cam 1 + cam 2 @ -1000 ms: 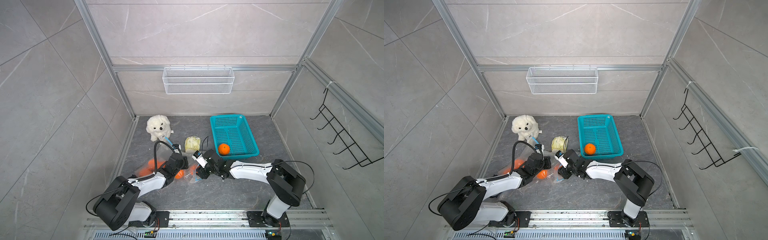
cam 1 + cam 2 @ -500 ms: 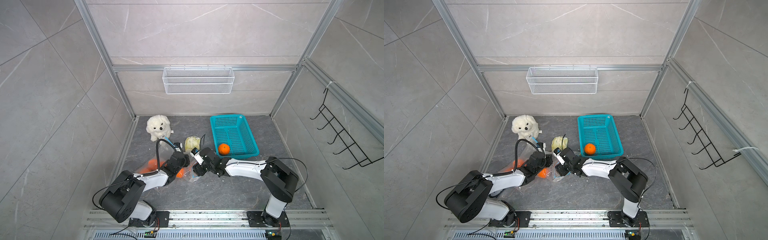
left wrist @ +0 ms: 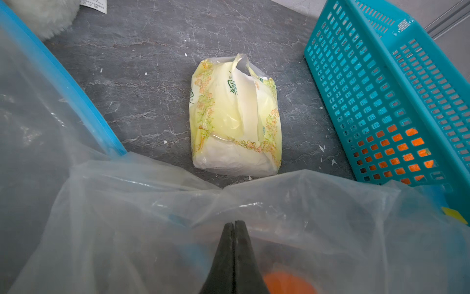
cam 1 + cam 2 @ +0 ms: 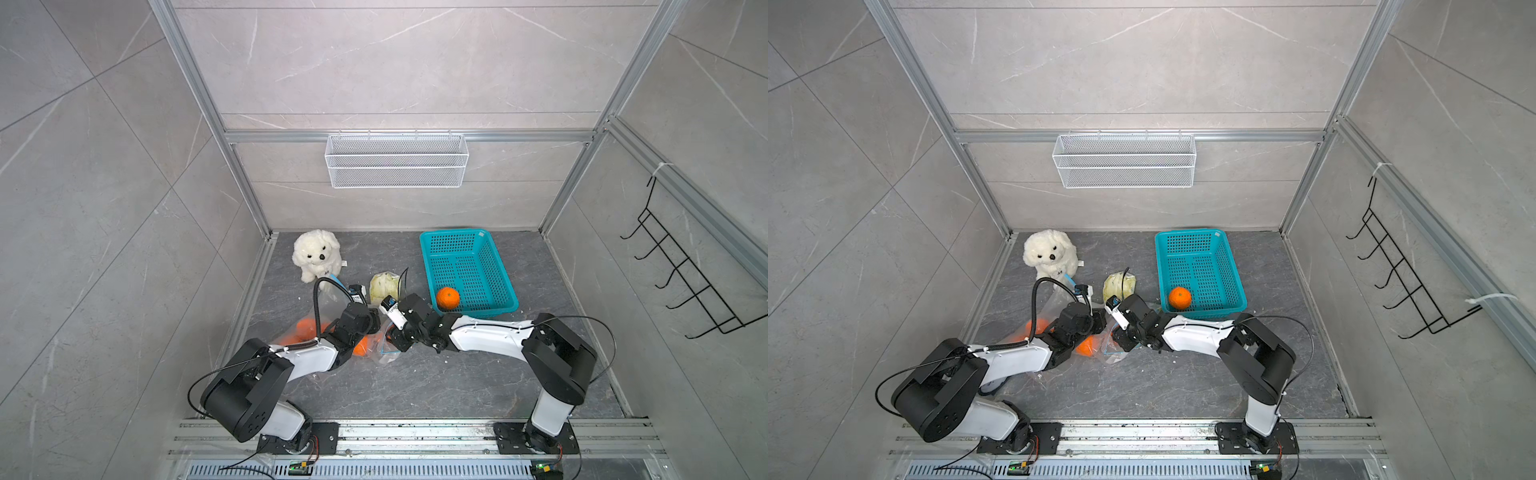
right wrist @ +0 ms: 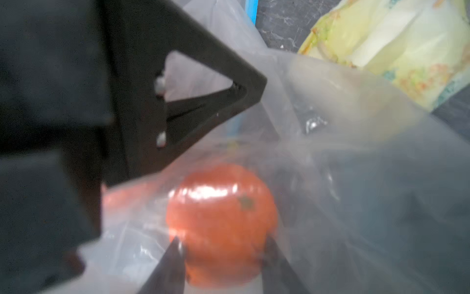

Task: Open the zip-top bag and take out the orange
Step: Pick up the orange from the zipper food storage bag.

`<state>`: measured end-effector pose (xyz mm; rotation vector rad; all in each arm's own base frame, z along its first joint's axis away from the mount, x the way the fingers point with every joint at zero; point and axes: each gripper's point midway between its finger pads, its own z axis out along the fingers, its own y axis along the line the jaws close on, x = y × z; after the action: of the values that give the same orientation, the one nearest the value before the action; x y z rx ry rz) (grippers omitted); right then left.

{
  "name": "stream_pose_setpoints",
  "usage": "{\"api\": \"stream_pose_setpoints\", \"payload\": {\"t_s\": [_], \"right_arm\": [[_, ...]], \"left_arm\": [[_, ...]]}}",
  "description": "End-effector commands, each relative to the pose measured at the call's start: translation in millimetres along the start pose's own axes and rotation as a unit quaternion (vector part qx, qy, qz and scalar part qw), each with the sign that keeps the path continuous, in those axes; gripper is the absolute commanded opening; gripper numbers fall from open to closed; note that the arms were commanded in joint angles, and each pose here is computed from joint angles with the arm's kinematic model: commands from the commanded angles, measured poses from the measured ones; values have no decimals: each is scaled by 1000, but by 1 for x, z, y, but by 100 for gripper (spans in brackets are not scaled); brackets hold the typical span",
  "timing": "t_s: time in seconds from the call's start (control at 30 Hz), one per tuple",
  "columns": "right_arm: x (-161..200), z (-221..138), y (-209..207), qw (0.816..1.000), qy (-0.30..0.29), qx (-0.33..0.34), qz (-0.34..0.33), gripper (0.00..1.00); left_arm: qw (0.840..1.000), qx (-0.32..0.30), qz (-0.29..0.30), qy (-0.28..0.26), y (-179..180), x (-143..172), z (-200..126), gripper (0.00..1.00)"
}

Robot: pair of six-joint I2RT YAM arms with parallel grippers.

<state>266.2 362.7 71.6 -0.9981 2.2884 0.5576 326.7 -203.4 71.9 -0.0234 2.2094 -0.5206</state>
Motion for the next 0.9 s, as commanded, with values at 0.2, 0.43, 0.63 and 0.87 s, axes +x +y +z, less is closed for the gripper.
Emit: {"api": "stream_pose_setpoints", "payload": {"t_s": [0.2,0.43,0.63,0.87], "right_arm": [[12,-61,-9,999,1,43,16,34],[11,-84,-30,995,-10,101,19,31],[-3,-129,-49,987,-58,145,32,31],[-5,-196,-111,957,-88,255,103,34]], "left_arm": [[991,-75,-14,109,42,53,10,0],[992,-62,-18,112,37,54,13,0],[992,-55,-17,114,31,50,15,0],[993,-41,-17,110,23,43,16,0]]}}
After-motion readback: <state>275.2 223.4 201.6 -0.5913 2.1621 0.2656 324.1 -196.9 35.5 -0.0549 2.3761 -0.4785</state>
